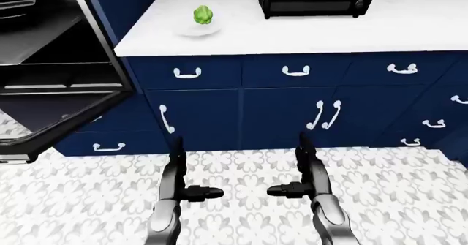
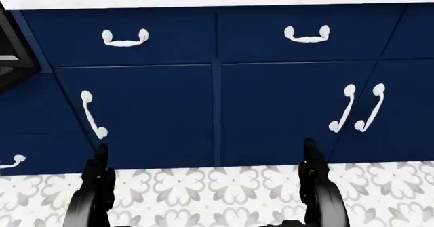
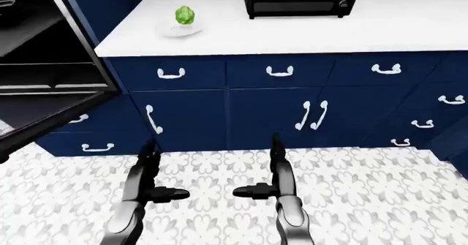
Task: Place the broccoli on the top rack of the oven.
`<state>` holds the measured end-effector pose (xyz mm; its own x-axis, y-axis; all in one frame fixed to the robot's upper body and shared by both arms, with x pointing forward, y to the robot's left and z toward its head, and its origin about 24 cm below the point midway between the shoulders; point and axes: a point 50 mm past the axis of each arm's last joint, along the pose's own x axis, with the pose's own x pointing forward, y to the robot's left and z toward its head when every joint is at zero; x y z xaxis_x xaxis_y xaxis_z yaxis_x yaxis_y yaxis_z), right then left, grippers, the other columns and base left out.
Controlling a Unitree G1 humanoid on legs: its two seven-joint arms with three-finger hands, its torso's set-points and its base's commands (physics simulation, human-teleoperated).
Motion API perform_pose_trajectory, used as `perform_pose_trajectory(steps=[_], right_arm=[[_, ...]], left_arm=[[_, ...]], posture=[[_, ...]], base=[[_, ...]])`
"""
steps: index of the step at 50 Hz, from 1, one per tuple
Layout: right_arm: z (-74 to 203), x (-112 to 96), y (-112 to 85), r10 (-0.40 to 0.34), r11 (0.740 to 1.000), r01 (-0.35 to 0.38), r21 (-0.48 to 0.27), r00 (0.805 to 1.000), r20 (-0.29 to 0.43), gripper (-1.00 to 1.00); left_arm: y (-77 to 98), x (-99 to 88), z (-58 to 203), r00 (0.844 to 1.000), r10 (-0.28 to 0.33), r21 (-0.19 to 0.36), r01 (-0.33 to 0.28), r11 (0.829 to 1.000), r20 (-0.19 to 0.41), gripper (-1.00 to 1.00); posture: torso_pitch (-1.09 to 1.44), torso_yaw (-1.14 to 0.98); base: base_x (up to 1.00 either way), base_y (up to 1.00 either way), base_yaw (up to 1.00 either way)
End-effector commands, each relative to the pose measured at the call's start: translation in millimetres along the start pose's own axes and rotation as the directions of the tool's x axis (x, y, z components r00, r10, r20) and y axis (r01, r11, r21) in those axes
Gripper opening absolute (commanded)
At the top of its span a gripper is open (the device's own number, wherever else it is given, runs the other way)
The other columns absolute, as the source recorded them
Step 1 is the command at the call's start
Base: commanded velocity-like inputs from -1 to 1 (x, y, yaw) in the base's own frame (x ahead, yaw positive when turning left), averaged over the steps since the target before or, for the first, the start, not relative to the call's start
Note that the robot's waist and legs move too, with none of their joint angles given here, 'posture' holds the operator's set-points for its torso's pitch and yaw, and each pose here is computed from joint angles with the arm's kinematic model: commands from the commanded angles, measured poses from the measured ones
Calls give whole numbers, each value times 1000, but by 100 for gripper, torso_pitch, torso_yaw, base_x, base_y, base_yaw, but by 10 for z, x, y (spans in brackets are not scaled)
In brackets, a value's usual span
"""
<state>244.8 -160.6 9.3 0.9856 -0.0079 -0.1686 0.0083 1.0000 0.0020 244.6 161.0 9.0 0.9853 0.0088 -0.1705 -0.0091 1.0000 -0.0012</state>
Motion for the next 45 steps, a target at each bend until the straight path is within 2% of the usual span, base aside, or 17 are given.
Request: perform_pose_trajectory(steps=[1,17,25,33,39,45], right_arm=[[313,41,16,11,1000,-10,-7,987,163,100],[339,33,5,7,1000,-4,-18,985,173,100],[490,96,-2,-13,999,19,-27,981,195,100],[896,151,-20,-28,999,34,-22,973,231,100],[1170,191,-26,-24,1000,26,-4,967,252,100],[1457,203,-15,-12,1000,19,-22,965,263,100]], left_arm=[[-12,42,338,985,-7,1,7,1000,172,100],[-10,37,370,984,2,-1,-1,1000,176,100],[37,138,425,981,18,-6,-17,1000,191,100],[135,289,800,972,62,-12,-61,998,228,100],[162,339,1007,969,62,-9,-61,998,241,100],[211,368,1348,962,60,-15,-58,998,268,100]], posture=[[0,0],[0,0],[0,0],[0,0],[0,0],[0,0]], base=[[0,0,0],[0,0,0],[0,0,0],[0,0,0],[0,0,0],[0,0,0]])
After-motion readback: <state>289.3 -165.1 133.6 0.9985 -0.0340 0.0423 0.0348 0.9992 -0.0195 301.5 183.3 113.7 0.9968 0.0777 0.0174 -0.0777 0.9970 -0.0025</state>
